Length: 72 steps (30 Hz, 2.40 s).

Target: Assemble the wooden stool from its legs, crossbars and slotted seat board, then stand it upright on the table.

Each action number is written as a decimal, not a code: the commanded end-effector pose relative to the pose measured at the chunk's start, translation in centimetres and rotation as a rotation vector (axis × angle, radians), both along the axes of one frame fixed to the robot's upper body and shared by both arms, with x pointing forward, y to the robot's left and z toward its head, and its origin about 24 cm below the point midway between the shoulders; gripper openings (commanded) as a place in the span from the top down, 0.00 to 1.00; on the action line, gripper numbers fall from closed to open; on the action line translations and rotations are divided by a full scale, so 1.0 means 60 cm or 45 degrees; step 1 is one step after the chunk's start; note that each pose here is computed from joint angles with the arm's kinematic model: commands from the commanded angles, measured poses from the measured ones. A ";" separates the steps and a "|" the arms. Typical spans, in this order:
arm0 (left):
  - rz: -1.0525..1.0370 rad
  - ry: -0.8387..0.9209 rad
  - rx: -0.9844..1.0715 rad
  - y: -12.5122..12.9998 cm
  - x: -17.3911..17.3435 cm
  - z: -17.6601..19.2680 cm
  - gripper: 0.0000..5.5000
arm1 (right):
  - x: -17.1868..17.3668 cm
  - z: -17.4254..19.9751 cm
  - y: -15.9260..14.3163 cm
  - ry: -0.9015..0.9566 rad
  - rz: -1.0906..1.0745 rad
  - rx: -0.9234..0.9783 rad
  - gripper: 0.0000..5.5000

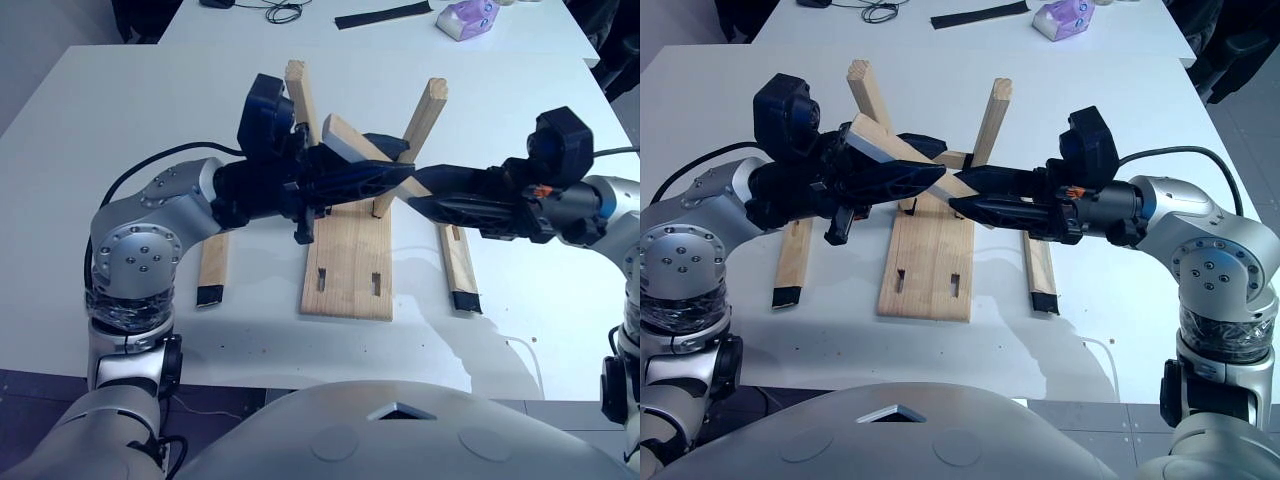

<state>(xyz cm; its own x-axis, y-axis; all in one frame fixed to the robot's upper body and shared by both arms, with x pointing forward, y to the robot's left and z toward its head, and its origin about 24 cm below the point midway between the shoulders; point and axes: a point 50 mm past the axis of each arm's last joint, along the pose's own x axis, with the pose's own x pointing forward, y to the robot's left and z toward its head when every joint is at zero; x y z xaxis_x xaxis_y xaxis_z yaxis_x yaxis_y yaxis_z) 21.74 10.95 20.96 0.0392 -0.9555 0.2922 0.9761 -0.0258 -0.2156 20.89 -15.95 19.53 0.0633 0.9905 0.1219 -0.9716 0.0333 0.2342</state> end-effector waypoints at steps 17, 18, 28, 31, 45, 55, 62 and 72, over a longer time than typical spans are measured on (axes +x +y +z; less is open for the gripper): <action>0.128 -0.031 0.086 0.018 -0.005 -0.010 0.76 | 0.025 -0.035 -0.016 -0.024 0.002 -0.238 0.47; 0.118 -0.036 0.095 0.022 -0.003 -0.009 0.76 | 0.021 -0.041 -0.023 -0.022 -0.021 -0.277 0.46; 0.153 -0.130 0.277 0.065 0.005 0.001 0.76 | -0.001 -0.065 -0.056 0.014 -0.133 -0.398 0.46; 0.157 -0.248 0.510 0.091 -0.008 -0.008 0.76 | -0.010 -0.074 -0.069 0.016 -0.204 -0.449 0.46; 0.201 -0.515 0.939 0.174 -0.010 -0.086 0.76 | -0.061 -0.102 -0.076 0.016 -0.385 -0.538 0.46; 0.404 -0.635 1.032 0.281 0.049 -0.052 0.76 | -0.097 -0.120 -0.071 0.039 -0.566 -0.562 0.46; 0.336 -0.607 1.111 0.331 0.083 -0.077 0.76 | -0.104 -0.129 -0.059 0.049 -0.619 -0.543 0.46; 0.287 -0.602 1.142 0.347 0.075 -0.114 0.76 | -0.108 -0.133 -0.059 0.059 -0.613 -0.558 0.46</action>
